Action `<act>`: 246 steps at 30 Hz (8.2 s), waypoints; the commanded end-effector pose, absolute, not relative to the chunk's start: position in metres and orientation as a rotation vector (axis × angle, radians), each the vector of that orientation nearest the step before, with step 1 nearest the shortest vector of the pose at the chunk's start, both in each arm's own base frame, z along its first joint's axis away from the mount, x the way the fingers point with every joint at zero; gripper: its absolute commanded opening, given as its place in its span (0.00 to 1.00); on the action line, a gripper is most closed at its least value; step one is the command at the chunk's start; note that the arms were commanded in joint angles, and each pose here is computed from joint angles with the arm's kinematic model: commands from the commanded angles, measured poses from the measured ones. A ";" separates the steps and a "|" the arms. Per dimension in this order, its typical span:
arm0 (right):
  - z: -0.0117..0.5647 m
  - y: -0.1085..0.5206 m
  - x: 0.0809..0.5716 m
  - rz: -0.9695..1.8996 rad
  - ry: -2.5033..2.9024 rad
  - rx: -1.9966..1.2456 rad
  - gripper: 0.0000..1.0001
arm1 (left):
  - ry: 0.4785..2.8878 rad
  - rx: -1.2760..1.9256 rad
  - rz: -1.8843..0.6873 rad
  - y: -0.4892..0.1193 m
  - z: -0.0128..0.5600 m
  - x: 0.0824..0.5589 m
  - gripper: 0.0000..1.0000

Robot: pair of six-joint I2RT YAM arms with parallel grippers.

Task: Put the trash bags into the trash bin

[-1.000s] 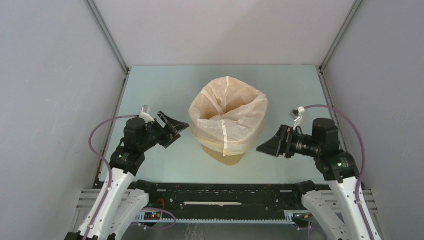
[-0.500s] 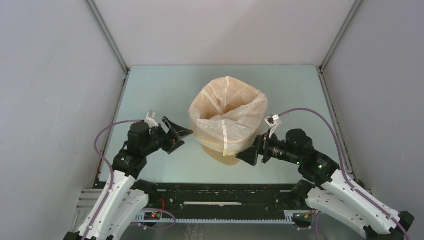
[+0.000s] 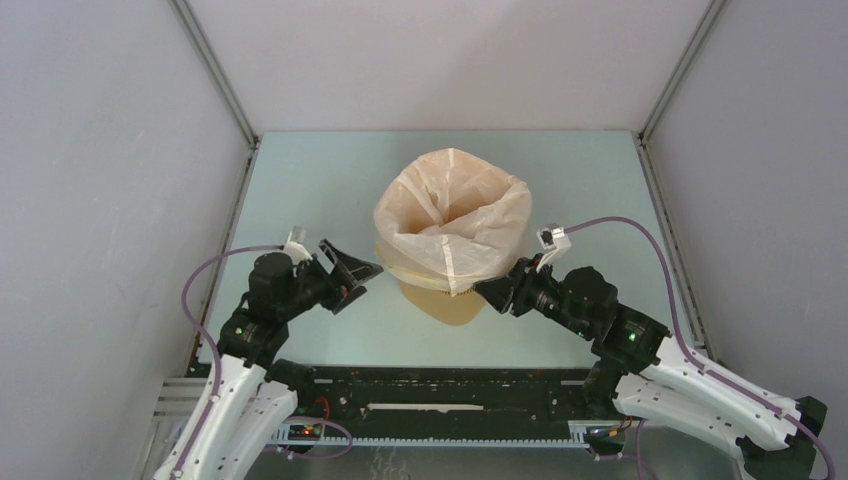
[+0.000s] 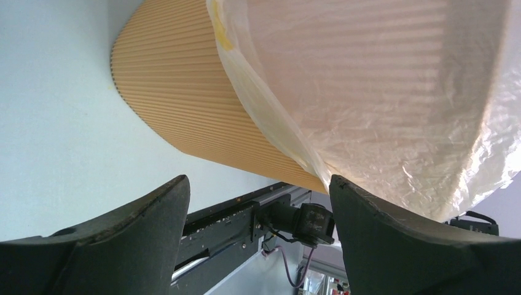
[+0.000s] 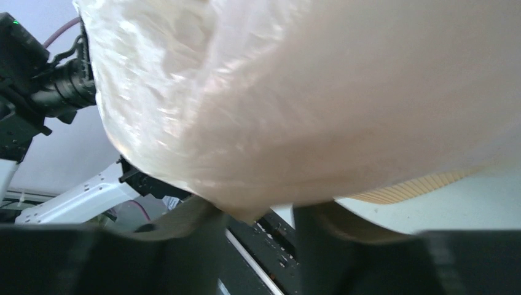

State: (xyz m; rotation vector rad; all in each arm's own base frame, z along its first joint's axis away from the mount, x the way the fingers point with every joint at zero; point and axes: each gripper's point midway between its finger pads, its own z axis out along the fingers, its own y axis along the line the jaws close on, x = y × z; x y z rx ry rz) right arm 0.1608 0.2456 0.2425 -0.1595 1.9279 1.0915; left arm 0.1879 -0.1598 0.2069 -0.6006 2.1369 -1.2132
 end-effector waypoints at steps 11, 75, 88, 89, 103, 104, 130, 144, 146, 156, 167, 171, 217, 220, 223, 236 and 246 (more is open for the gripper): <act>0.218 0.247 0.155 1.115 1.961 -0.140 0.00 | 2.114 -0.561 -1.269 -0.168 0.214 0.195 0.88; 0.278 0.221 0.277 0.173 2.333 -0.376 0.62 | 2.273 -0.581 -1.345 -0.220 0.149 0.209 0.30; 0.263 0.252 0.287 0.282 2.315 -0.391 0.64 | 2.318 -0.511 -1.245 -0.211 0.148 0.211 0.31; 0.269 0.259 0.293 0.316 2.290 -0.376 0.64 | 2.323 -0.508 -1.239 -0.210 0.147 0.211 0.31; 0.252 0.330 0.391 0.361 2.130 -0.289 0.71 | 2.358 -0.497 -1.216 -0.207 0.142 0.203 0.31; 0.254 0.334 0.397 0.366 2.104 -0.281 0.72 | 2.363 -0.490 -1.209 -0.207 0.142 0.203 0.32; 0.121 0.298 0.312 0.292 2.465 -0.511 0.81 | 2.314 -0.463 -1.118 -0.180 0.158 0.207 0.41; 0.035 0.306 0.297 0.255 2.644 -0.582 0.80 | 2.275 -0.428 -1.053 -0.169 0.178 0.202 0.44; 0.025 0.305 0.292 0.237 2.669 -0.600 0.80 | 2.269 -0.430 -1.053 -0.168 0.179 0.201 0.45; 0.121 0.307 0.294 0.343 2.526 -0.575 0.81 | 2.266 -0.449 -1.085 -0.171 0.174 0.201 0.46; 0.128 0.298 0.347 0.162 2.339 -0.560 0.81 | 2.254 -0.458 -1.110 -0.171 0.173 0.196 0.66; 0.091 0.307 0.352 0.166 2.427 -0.531 0.82 | 2.239 -0.454 -1.106 -0.168 0.179 0.191 0.70; 0.131 0.318 0.291 0.390 2.561 -0.604 0.85 | 2.248 -0.359 -1.132 -0.177 0.188 0.196 0.79; 0.182 0.318 0.295 0.439 2.489 -0.546 0.85 | 2.248 -0.359 -1.146 -0.179 0.186 0.197 0.80; 0.227 0.316 0.290 0.490 2.417 -0.515 0.86 | 2.246 -0.367 -1.188 -0.186 0.185 0.202 0.80; 0.385 0.209 0.232 0.496 2.108 -0.308 0.87 | 2.192 -0.414 -1.381 -0.234 0.191 0.245 0.79; 0.407 0.116 0.172 0.528 2.011 0.011 0.89 | 2.134 -0.379 -1.429 -0.305 0.232 0.373 0.75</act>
